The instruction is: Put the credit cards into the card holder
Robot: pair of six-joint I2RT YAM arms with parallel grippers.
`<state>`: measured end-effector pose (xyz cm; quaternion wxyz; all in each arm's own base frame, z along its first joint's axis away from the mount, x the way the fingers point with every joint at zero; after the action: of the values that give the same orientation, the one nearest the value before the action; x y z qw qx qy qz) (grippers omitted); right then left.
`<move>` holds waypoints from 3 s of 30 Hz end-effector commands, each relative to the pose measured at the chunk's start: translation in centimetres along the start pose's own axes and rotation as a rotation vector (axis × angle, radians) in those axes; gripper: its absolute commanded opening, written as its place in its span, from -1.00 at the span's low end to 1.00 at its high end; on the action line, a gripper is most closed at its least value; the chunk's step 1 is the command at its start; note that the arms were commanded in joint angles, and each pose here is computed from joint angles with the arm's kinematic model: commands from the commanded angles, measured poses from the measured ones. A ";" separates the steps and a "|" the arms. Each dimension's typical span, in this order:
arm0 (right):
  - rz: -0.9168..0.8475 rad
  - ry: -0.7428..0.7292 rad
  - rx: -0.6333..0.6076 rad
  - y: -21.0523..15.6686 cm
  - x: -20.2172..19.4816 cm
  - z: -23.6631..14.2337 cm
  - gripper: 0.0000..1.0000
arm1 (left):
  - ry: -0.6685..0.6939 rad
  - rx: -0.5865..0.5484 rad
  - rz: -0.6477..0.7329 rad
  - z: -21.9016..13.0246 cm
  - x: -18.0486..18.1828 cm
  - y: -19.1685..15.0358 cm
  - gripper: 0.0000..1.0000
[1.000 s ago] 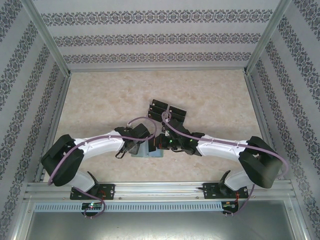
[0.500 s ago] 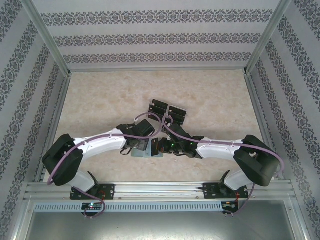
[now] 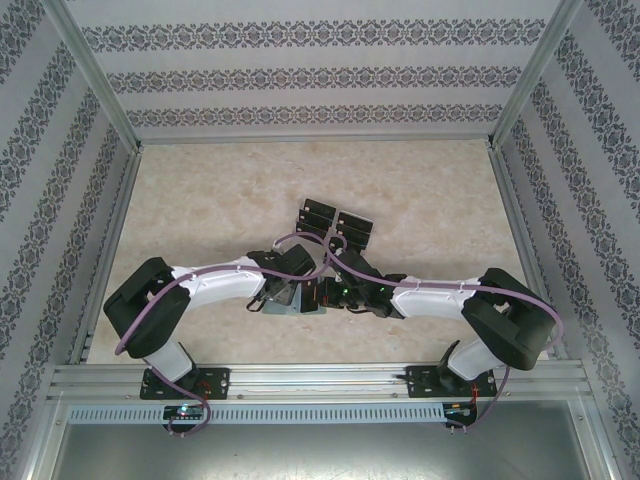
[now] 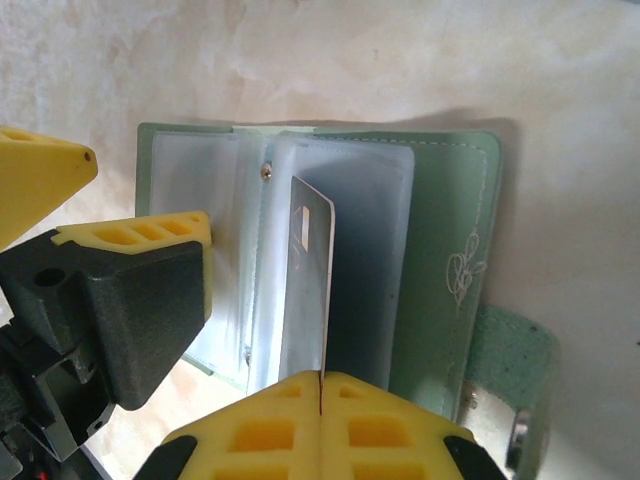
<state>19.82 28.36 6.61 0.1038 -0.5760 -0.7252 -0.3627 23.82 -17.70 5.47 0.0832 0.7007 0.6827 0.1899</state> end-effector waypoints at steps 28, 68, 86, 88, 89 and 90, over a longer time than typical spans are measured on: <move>-0.027 0.095 -0.019 1.8 3.1 -1.1 -1.00 | -0.029 -0.031 -0.051 -2.0 2.5 -1.8 0.61; -0.004 0.174 -0.047 1.5 2.7 1.6 -1.00 | 0.103 0.020 -0.063 -0.1 4.6 -4.0 0.57; 0.032 0.201 -0.023 0.3 1.5 2.8 -1.00 | 0.107 0.025 -0.062 0.0 4.6 -4.1 0.57; 0.039 0.202 -0.019 0.2 1.3 3.0 -1.00 | 0.106 0.025 -0.062 0.0 4.6 -4.1 0.57; 0.043 0.204 -0.020 0.2 1.2 3.0 -1.00 | 0.106 0.025 -0.062 0.0 4.6 -4.1 0.57; 0.048 0.202 -0.020 0.2 1.0 3.1 -1.00 | 0.106 0.025 -0.061 0.0 4.6 -4.1 0.57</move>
<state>20.50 31.40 5.69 0.1720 -0.5502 -0.6981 -0.4246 21.09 -14.28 5.47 0.0847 0.6655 0.7132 0.2030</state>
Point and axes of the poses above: each hand's point on the last joint's axis, 136 mm out from that joint toward the fingers, its own z axis out along the fingers, its own x axis along the line the jaws close on, y = z × x, the point moved 3 cm from there along -z, back along the fingers, and after that the axes turned 13 degrees about -z, right-handed, at the moved point
